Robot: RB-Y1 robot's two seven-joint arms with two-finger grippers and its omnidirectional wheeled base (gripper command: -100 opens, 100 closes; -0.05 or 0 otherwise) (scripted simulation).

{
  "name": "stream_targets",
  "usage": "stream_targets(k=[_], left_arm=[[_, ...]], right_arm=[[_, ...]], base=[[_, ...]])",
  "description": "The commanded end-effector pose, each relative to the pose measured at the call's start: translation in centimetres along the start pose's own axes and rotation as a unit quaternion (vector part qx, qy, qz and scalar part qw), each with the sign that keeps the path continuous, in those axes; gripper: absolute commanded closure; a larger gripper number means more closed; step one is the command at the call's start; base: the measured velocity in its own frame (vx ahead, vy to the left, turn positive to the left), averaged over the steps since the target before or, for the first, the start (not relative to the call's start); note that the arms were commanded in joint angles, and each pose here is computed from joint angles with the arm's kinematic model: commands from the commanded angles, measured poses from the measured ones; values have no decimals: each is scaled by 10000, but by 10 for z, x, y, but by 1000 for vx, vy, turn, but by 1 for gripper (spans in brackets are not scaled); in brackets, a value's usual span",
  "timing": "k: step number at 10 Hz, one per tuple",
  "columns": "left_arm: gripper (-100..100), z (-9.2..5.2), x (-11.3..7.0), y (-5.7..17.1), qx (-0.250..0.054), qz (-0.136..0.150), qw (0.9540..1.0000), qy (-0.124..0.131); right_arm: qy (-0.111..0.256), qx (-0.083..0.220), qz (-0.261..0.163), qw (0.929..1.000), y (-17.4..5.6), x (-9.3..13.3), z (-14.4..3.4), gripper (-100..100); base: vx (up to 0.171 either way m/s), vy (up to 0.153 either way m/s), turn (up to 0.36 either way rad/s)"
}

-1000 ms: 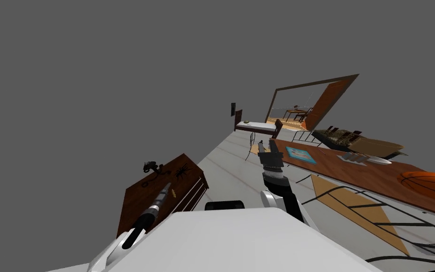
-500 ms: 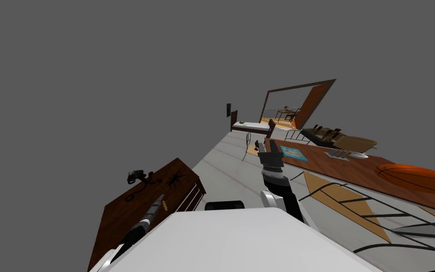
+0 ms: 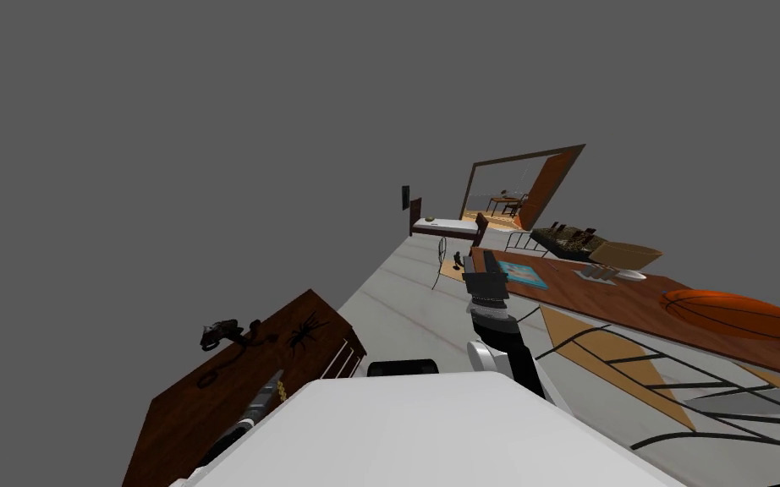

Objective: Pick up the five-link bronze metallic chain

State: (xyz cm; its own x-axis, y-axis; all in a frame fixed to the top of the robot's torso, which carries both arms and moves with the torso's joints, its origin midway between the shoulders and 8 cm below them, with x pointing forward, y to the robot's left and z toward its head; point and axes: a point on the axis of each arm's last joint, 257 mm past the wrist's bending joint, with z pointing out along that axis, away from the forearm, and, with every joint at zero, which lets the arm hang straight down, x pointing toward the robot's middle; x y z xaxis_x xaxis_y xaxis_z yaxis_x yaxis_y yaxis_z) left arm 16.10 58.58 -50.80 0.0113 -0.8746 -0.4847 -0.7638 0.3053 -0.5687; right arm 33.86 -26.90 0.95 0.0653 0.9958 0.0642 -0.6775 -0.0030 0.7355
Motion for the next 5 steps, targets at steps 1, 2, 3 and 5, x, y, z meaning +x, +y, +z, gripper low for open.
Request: stream_targets(k=[1,2,3,5], left_arm=[[-100,-4,4,21,-226,16,9997,-7],[-100,-10,6,49,-526,52,9986,-7],[-100,-17,9,73,-783,86,9969,3],[-100,-27,12,100,-1073,118,9942,19]], right_arm=[[0,0,0,10000,0,0,0,0],[0,0,0,10000,0,0,0,0],[0,0,0,10000,0,0,0,0],[0,0,0,10000,0,0,0,0]], base=[[91,9,-49],[117,11,-91],[175,33,-116],[119,6,-52]])
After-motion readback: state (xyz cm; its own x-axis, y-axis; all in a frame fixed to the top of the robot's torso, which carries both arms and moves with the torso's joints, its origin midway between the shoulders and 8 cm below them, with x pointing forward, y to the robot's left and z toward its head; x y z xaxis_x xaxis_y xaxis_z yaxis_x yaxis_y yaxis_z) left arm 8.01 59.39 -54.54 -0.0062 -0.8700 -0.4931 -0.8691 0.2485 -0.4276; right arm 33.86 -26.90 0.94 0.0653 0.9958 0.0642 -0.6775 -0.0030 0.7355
